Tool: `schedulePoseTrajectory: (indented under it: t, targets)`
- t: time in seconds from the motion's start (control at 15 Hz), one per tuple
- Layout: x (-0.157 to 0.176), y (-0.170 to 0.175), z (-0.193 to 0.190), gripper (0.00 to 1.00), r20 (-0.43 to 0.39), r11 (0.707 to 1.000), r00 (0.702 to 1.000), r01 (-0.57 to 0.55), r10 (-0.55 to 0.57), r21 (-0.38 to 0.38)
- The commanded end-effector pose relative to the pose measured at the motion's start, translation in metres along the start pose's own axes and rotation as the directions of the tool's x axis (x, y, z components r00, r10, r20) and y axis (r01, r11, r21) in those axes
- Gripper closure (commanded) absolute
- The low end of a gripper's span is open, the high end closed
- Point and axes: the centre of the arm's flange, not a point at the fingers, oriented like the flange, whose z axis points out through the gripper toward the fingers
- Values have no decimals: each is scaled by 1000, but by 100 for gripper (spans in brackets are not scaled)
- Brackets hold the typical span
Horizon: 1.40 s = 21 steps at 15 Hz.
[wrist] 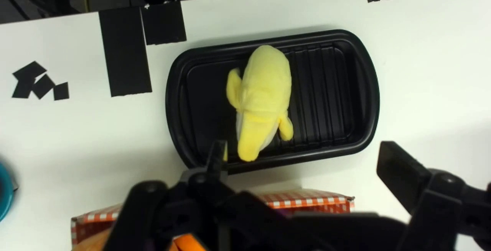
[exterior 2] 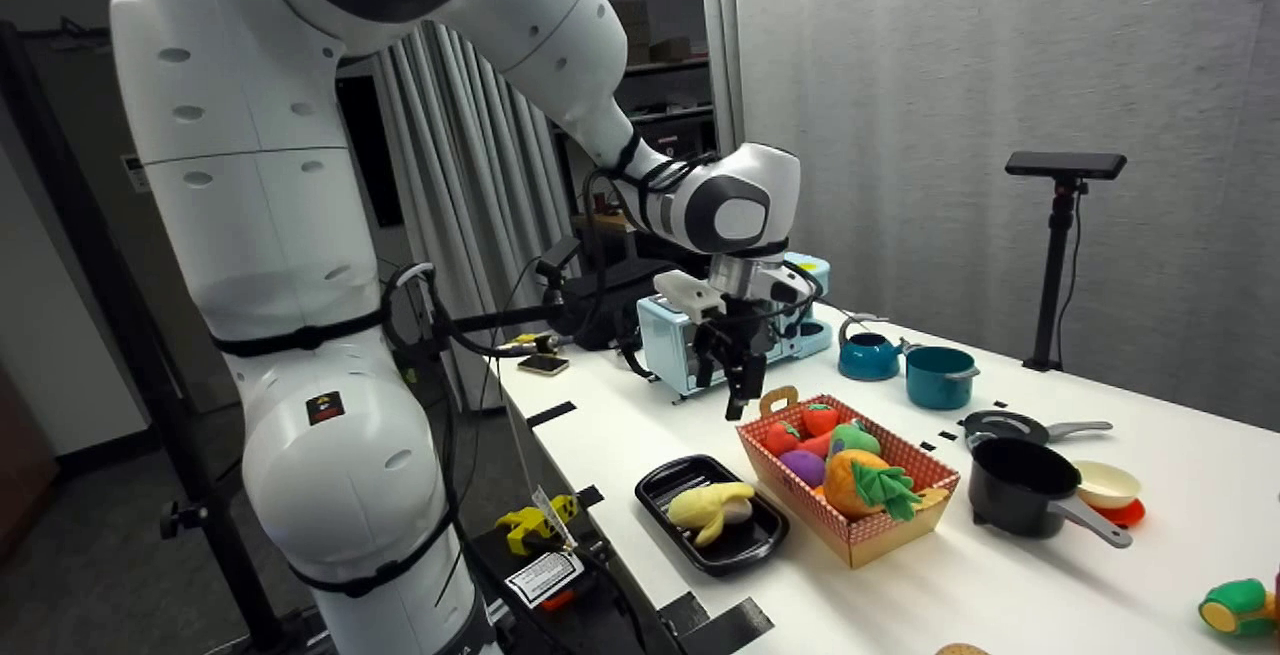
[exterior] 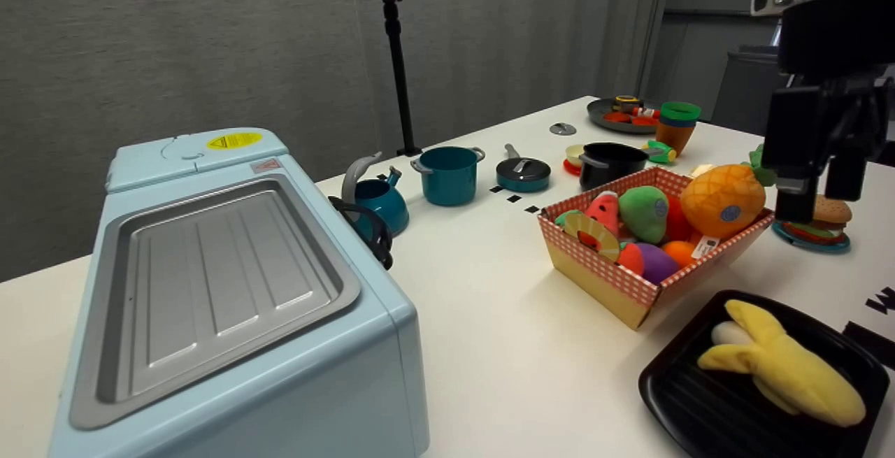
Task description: Put the banana plushie on the black plate
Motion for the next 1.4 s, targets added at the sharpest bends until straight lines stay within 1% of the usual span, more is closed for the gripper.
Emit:
schedulePoseTrajectory:
  t: [0.0, 0.2, 0.4, 0.87, 0.93, 1.33]
  targets:
    - [-29, -11, -24, 0, -114, 998, 993, 6, -13, -64]
    - [-37, -17, -36, 0, -176, 995, 984, 12, -30, -100]
    - [-42, -14, -47, 0, -228, 992, 973, 16, -44, -123]
    - [-60, -12, -59, 0, -313, 993, 948, 23, -59, -117]
    - [-41, -15, -59, 0, -262, 993, 963, 35, -63, -112]
    - [-49, -14, -60, 0, -277, 993, 959, 36, -65, -111]
